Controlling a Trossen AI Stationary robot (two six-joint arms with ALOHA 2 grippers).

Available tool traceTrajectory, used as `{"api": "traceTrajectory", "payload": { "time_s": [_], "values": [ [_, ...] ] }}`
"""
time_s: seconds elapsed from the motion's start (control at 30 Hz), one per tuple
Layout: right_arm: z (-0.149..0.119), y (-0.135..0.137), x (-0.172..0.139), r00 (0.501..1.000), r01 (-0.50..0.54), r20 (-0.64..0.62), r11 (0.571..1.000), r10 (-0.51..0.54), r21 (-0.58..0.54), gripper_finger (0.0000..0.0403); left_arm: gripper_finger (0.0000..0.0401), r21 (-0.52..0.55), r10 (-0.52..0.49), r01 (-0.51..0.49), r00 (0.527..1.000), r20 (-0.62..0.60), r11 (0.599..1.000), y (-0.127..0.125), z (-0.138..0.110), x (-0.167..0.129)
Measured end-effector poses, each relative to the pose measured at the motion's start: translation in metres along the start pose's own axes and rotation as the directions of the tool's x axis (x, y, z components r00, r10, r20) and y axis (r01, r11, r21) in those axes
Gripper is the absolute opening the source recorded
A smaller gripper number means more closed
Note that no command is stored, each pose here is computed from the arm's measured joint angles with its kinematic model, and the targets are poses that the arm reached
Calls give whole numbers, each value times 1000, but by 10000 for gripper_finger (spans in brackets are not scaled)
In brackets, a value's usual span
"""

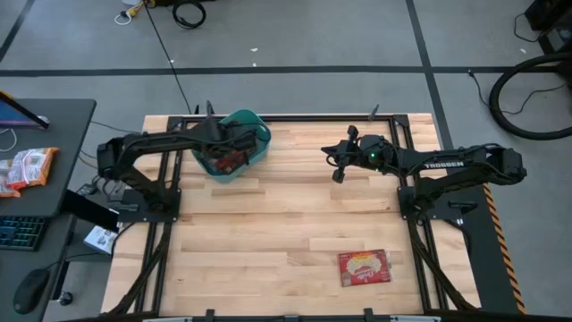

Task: Sort popcorn bags into baskets
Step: Put the popcorn bag into the bin

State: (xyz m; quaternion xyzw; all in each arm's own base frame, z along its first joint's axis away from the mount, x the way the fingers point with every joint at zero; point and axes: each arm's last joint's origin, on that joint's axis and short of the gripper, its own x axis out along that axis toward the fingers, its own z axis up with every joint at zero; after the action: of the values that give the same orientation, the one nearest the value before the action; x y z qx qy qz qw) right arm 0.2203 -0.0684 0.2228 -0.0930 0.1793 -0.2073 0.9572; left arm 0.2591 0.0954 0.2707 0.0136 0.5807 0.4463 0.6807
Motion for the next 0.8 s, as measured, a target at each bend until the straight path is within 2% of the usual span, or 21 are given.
{"api": "traceTrajectory", "payload": {
  "time_s": [0.17,0.33,0.43,0.5,0.57,0.67,0.8],
  "values": [
    [0,0,0,1000,0,0,1000,0,0,7,66,15,61,-61,998,-11,998,-2,3,9],
    [0,0,0,1000,-1,0,1000,1,0,7,122,23,22,-22,1000,1,999,-1,5,1],
    [0,0,0,1000,-2,0,1000,2,0,7,137,6,-53,53,997,57,999,-1,10,-15],
    [0,0,0,1000,-3,1,1000,3,0,7,139,36,-142,139,983,116,990,-9,16,-23],
    [0,0,0,1000,-7,2,1000,7,0,7,139,99,-260,247,951,166,964,-20,20,-28],
    [0,2,0,998,-59,10,998,59,-1,7,137,182,-409,372,876,255,910,-41,26,-35],
    [0,7,-1,981,-192,26,981,192,-6,7,137,294,-471,384,815,337,875,-67,20,-28]
  ]
}}
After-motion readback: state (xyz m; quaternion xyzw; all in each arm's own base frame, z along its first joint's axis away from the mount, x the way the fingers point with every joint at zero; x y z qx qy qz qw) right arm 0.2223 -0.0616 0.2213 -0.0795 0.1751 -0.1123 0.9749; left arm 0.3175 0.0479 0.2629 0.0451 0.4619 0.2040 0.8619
